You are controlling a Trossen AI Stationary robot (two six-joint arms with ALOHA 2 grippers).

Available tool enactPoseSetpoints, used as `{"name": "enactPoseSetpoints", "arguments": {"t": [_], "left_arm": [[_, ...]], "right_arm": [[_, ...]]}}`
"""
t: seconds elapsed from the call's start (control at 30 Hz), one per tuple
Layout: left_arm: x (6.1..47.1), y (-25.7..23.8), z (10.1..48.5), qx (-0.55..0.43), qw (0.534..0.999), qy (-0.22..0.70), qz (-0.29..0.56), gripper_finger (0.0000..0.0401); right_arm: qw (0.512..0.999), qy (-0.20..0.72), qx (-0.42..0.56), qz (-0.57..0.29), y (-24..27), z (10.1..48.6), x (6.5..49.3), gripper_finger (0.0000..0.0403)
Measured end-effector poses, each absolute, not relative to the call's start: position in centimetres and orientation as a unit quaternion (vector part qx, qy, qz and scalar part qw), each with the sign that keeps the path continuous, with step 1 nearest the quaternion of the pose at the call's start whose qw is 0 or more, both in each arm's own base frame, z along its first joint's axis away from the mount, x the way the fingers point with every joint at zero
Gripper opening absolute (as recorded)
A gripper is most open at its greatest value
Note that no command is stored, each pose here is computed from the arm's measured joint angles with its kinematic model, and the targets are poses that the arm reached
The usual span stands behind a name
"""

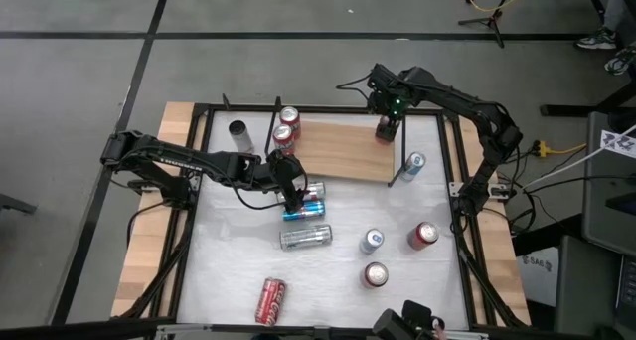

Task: Place canned beverage on shelf
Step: Put the red soda can on the shelf, then put the middle red-black soda can on the shelf

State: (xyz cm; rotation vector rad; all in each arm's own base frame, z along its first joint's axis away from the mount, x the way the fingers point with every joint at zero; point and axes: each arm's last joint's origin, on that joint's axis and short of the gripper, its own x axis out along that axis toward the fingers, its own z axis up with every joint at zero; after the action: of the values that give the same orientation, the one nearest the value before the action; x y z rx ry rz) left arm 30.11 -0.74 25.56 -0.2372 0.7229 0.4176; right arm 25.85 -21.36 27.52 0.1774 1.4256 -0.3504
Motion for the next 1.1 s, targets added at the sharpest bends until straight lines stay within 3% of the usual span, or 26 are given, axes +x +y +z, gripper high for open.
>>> {"name": "enactPoseSetpoints", "arguments": {"t": [0.63, 1.1], "left_arm": [[30.1, -0.7, 25.6, -0.115, 0.907, 0.350, 0.202, 0.0323], [30.1, -0.7, 25.6, -0.115, 0.907, 0.350, 0.202, 0.0323]], "right_arm": [[0.764, 0.621, 0.087, -0.150, -21.4, 28.0, 26.2, 0.0386], [0.815, 0.569, 0.061, -0.092, -18.3, 33.9, 28.7, 0.0386]]}}
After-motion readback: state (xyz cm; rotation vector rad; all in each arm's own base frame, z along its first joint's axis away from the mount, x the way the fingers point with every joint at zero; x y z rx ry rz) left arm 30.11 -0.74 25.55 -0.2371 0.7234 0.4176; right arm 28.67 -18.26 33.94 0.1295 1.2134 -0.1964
